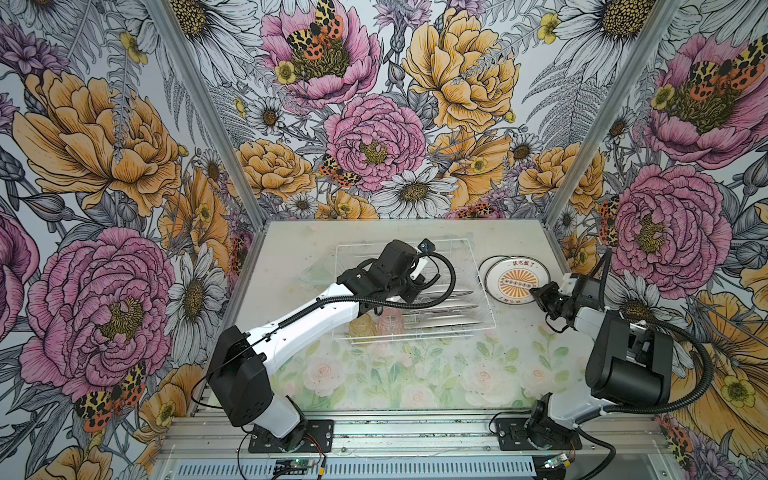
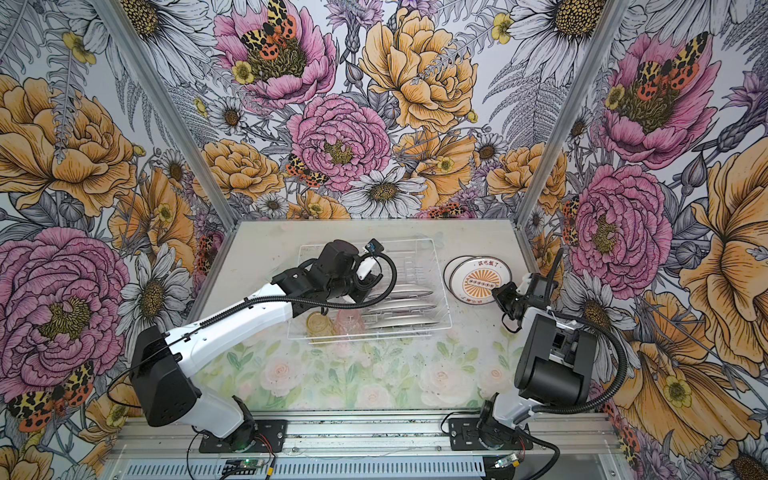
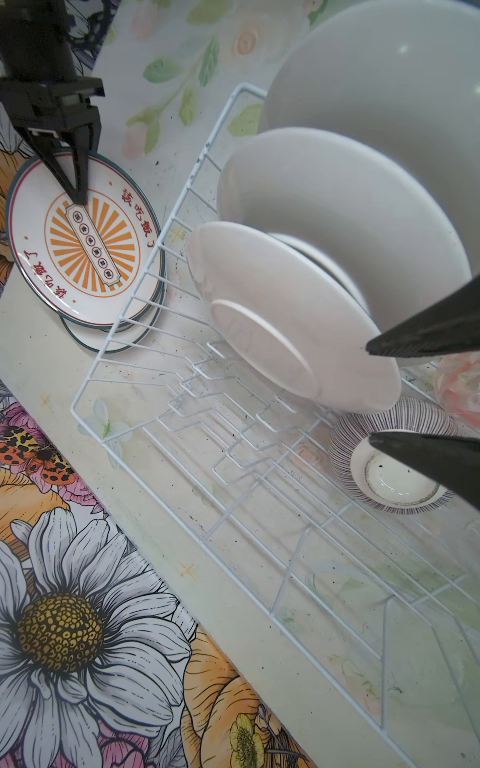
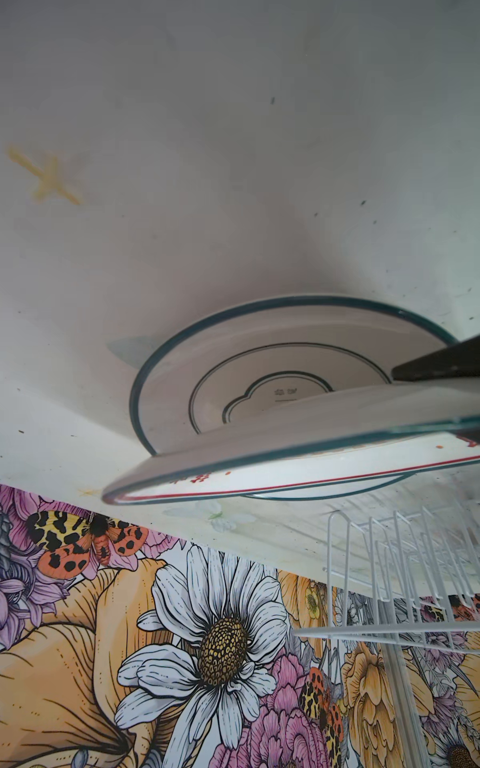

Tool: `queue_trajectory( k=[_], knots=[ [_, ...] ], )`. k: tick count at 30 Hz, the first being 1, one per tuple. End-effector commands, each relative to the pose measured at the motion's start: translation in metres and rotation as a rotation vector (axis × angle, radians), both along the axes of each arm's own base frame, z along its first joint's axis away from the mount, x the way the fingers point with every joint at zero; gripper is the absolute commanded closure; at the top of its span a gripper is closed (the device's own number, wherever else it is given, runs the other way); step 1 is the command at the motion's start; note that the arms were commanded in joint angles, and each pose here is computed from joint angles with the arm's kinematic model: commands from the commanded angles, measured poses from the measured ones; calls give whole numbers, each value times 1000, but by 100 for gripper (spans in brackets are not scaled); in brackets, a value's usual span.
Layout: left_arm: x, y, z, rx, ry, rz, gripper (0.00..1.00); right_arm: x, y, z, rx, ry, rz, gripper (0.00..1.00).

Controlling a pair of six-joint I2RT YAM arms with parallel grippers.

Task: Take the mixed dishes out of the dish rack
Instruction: 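Open the right gripper on the stack while the left gripper moves over the rack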

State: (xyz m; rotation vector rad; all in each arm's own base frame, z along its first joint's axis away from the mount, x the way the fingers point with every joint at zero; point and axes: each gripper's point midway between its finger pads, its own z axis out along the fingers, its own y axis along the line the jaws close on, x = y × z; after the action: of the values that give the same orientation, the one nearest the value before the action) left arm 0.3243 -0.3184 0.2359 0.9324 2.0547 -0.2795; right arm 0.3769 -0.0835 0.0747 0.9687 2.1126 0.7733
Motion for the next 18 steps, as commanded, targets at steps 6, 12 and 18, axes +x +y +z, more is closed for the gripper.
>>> queue_trajectory(
  k=[6, 12, 18],
  knots=[
    [4, -1, 4, 28, -27, 7, 67, 14, -2, 3, 18, -72, 17, 99],
    [4, -2, 4, 35, -27, 5, 67, 14, -1, -6, 36, -54, 21, 88],
    [4, -2, 3, 36, -25, 6, 67, 9, -1, -5, -2, -25, 33, 73]
  ],
)
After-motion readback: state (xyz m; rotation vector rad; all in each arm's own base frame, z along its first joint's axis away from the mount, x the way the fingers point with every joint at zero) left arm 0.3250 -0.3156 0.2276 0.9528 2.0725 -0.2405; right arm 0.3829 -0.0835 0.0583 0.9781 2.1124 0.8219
